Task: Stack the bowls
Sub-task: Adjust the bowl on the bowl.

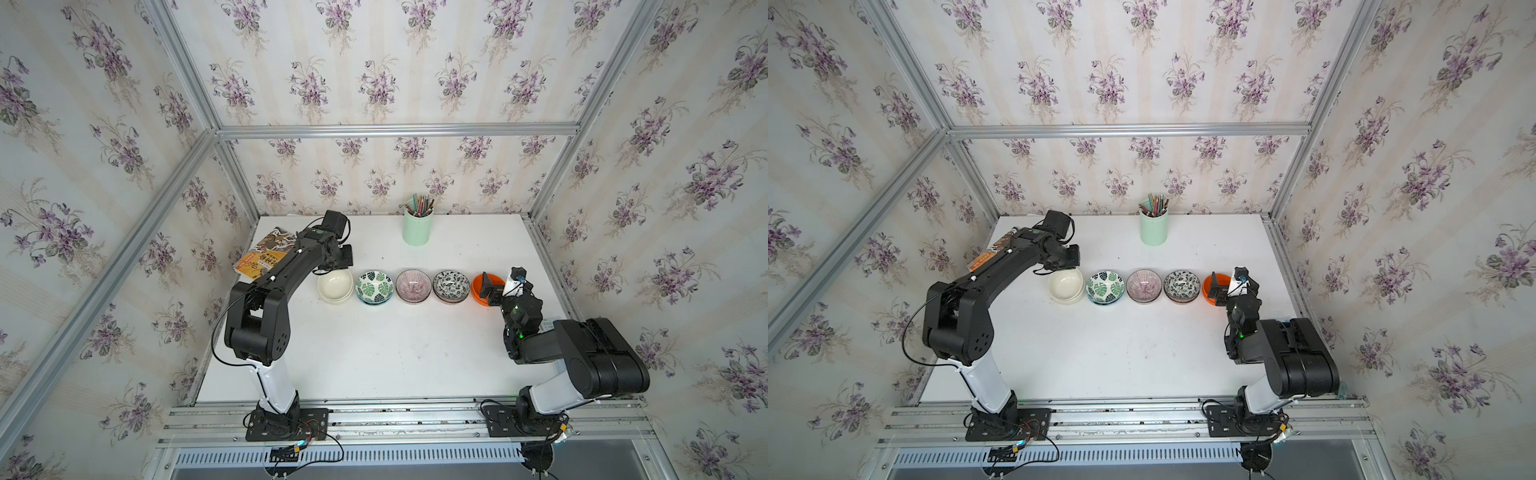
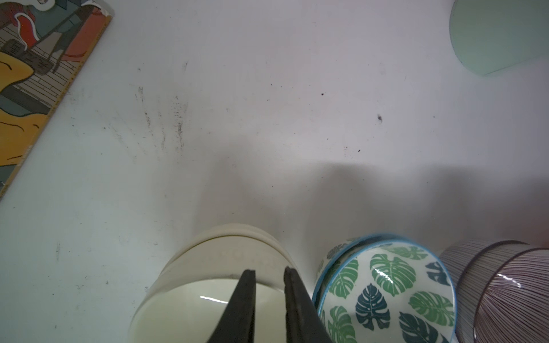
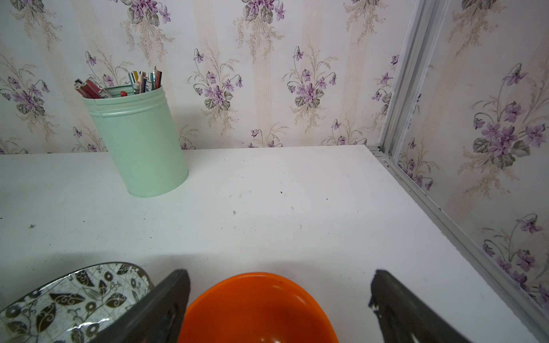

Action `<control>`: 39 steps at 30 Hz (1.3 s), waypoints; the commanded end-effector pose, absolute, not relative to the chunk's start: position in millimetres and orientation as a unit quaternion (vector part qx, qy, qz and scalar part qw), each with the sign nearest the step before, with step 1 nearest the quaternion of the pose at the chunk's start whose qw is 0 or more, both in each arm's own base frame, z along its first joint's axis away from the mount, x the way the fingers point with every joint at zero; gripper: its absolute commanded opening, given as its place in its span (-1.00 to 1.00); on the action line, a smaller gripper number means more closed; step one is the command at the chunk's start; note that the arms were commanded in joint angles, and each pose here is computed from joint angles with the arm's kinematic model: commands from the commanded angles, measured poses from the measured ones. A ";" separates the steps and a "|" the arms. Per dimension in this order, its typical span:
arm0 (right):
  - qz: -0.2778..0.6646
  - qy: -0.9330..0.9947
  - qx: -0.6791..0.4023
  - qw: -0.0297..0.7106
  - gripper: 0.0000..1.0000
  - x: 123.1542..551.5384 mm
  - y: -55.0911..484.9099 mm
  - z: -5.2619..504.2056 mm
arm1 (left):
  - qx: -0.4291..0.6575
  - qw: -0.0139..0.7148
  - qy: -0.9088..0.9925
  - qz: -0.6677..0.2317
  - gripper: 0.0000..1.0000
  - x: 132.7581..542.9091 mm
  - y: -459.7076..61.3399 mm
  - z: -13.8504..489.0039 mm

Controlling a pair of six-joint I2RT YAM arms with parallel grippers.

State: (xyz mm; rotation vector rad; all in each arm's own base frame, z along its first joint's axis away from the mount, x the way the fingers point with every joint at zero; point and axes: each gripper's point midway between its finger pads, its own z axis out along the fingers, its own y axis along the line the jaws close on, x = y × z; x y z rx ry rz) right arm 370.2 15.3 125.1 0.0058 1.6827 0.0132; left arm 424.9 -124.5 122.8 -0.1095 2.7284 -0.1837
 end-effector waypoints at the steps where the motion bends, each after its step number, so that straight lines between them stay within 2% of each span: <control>1: 0.006 0.741 0.007 0.671 1.00 371.5 14.3 128.3 | -0.038 0.193 0.979 -0.054 -0.54 425.7 -121.1 116.2; 8: 0.005 0.741 0.007 0.672 1.00 371.7 14.2 129.1 | -0.042 0.182 0.982 -0.043 -0.55 429.8 -119.7 103.2; 21: 0.005 0.740 0.008 0.672 1.00 371.7 13.9 129.1 | -0.012 0.192 0.980 -0.057 -0.57 412.8 -137.2 123.4; 25: 0.005 0.740 0.008 0.673 1.00 371.3 14.0 129.6 | -0.021 0.214 0.976 -0.036 -0.54 413.5 -125.9 132.8; 27: 0.004 0.740 0.008 0.672 1.00 371.0 13.6 129.1 | -0.029 0.239 0.971 -0.017 -0.42 416.5 -114.7 143.5; 29: 0.004 0.741 0.008 0.672 1.00 370.9 13.7 128.7 | -0.038 0.268 0.963 0.003 -0.06 419.7 -102.5 153.3; 31: 0.005 0.740 0.008 0.673 1.00 371.1 13.7 129.4 | -0.048 0.301 0.952 0.036 0.22 419.2 -84.8 161.7; 34: 0.004 0.740 0.008 0.673 1.00 371.3 13.8 129.4 | -0.070 0.348 0.932 0.072 0.53 417.2 -60.4 168.4; 39: 0.004 0.740 0.008 0.672 1.00 370.9 13.5 129.0 | -0.114 0.413 0.896 0.115 0.63 410.8 -15.2 163.6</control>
